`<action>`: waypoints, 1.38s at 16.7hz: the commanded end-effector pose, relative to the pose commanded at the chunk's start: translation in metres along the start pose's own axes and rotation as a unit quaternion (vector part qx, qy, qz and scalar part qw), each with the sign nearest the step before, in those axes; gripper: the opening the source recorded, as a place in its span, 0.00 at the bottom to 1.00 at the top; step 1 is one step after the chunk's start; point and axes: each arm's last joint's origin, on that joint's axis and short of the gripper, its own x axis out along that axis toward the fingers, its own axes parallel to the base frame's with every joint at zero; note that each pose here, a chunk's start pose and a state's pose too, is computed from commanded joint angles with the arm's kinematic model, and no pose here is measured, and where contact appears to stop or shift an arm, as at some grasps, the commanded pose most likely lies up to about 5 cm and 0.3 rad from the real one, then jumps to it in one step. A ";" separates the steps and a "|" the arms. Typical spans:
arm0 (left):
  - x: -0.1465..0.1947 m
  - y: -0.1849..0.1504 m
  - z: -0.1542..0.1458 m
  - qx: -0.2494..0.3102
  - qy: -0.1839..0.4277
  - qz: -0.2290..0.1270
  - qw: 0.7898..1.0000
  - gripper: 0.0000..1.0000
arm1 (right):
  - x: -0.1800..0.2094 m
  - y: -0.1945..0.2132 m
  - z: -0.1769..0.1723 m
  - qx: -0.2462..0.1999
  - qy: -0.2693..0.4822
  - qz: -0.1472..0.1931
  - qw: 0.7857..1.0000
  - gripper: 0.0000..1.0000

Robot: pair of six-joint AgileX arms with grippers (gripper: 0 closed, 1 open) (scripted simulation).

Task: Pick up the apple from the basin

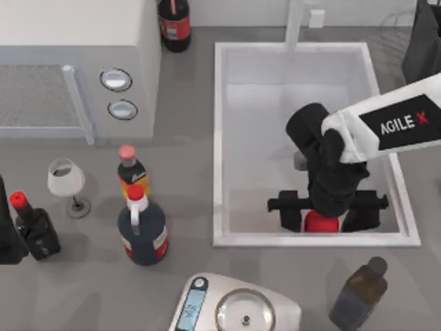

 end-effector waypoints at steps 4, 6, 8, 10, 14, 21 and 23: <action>0.000 0.000 0.000 0.000 0.000 0.000 1.000 1.00 | 0.000 0.000 0.000 0.000 0.000 0.000 1.000 0.00; 0.000 0.000 0.000 0.000 0.000 0.000 1.000 1.00 | 0.000 0.000 0.000 0.000 0.000 0.000 1.000 0.00; 0.000 0.000 0.000 0.000 0.000 0.000 1.000 1.00 | 0.000 0.000 0.000 0.000 0.000 0.000 1.000 0.00; 0.000 0.000 0.000 0.000 0.000 0.000 1.000 1.00 | 0.000 0.000 0.000 0.000 0.000 0.000 1.000 0.00; 0.000 0.000 0.000 0.000 0.000 0.000 1.000 1.00 | -0.039 0.005 0.011 -0.005 -0.028 0.001 1.000 0.00; 0.000 0.000 0.000 0.000 0.000 0.000 1.000 1.00 | -0.144 0.016 0.030 -0.005 -0.015 -0.005 1.000 0.00; 0.000 0.000 0.000 0.000 0.000 0.000 1.000 1.00 | -0.186 0.014 0.026 -0.005 -0.009 -0.009 1.000 0.00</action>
